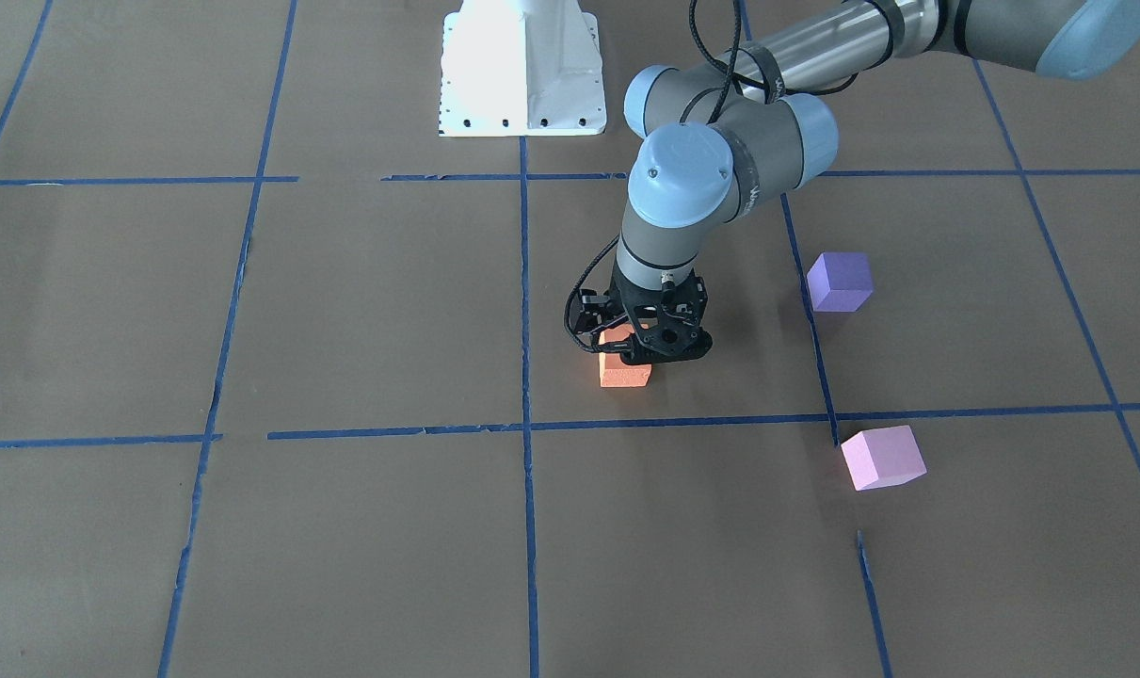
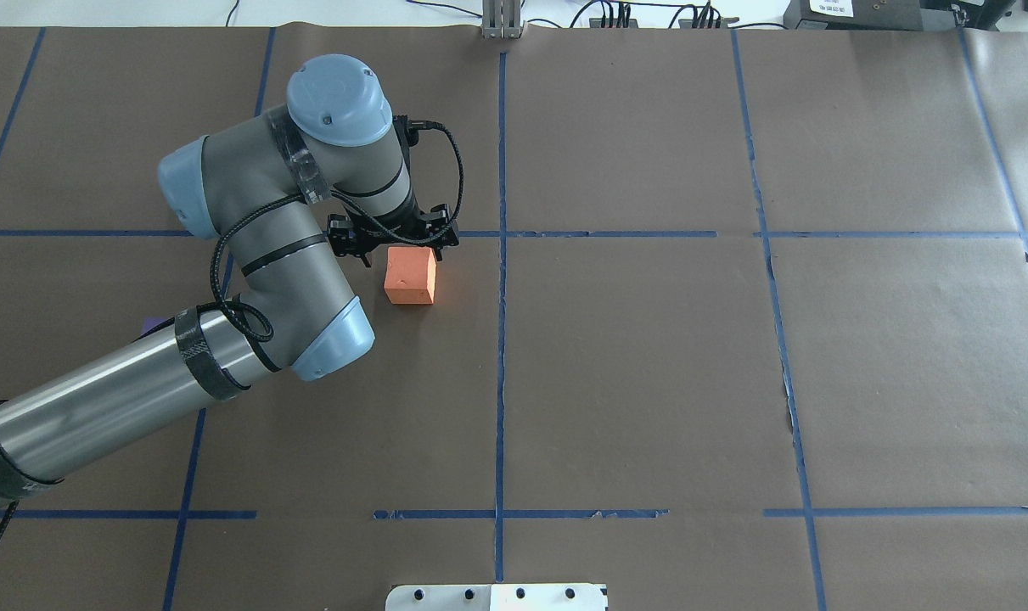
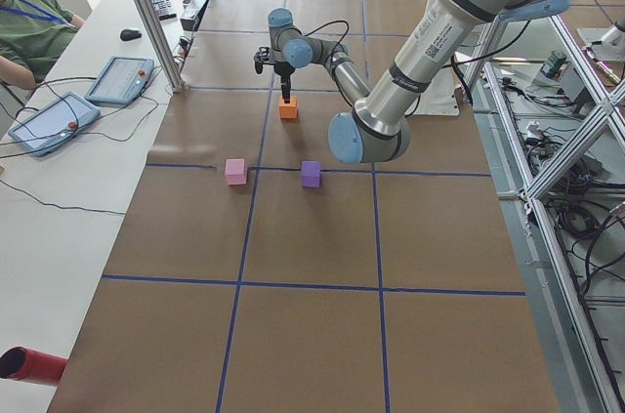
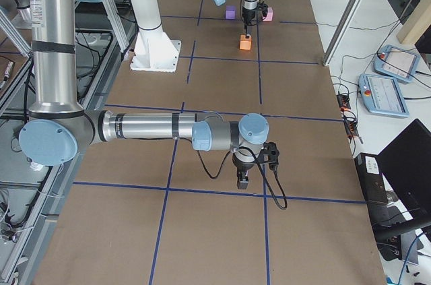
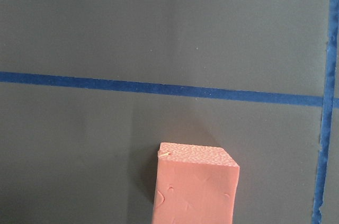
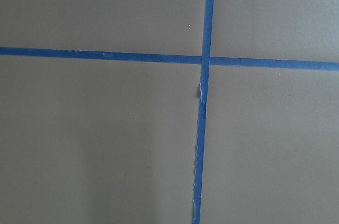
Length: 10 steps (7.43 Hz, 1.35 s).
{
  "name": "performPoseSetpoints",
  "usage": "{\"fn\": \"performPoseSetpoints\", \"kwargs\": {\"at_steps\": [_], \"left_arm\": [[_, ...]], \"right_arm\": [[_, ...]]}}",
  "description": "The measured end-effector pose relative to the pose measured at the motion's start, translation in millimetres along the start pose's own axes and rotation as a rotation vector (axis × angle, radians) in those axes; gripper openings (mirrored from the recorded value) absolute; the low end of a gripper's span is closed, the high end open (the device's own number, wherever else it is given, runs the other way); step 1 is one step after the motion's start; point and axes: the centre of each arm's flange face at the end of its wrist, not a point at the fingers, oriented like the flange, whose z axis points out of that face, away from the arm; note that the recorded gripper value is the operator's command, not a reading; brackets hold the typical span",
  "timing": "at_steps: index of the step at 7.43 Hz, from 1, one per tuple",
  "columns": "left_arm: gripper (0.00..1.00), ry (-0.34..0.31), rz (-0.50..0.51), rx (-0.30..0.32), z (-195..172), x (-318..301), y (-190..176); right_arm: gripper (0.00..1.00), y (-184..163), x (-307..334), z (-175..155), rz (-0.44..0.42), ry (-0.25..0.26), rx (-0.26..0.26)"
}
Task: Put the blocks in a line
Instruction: 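Close the left gripper on the orange cube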
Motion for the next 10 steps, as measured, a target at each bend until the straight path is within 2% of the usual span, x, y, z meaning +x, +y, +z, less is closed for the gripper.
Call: {"fn": "performPoseSetpoints", "kwargs": {"at_steps": [9,10], "left_arm": [[1.00,-0.016,0.011,0.017,47,1,8],[0.75,-0.017,0.012,0.021,49,1,7]], "right_arm": [[1.00,0,0,0,-0.001,0.000,0.000],[1.00,0,0,0,-0.001,-0.001,0.000]]}}
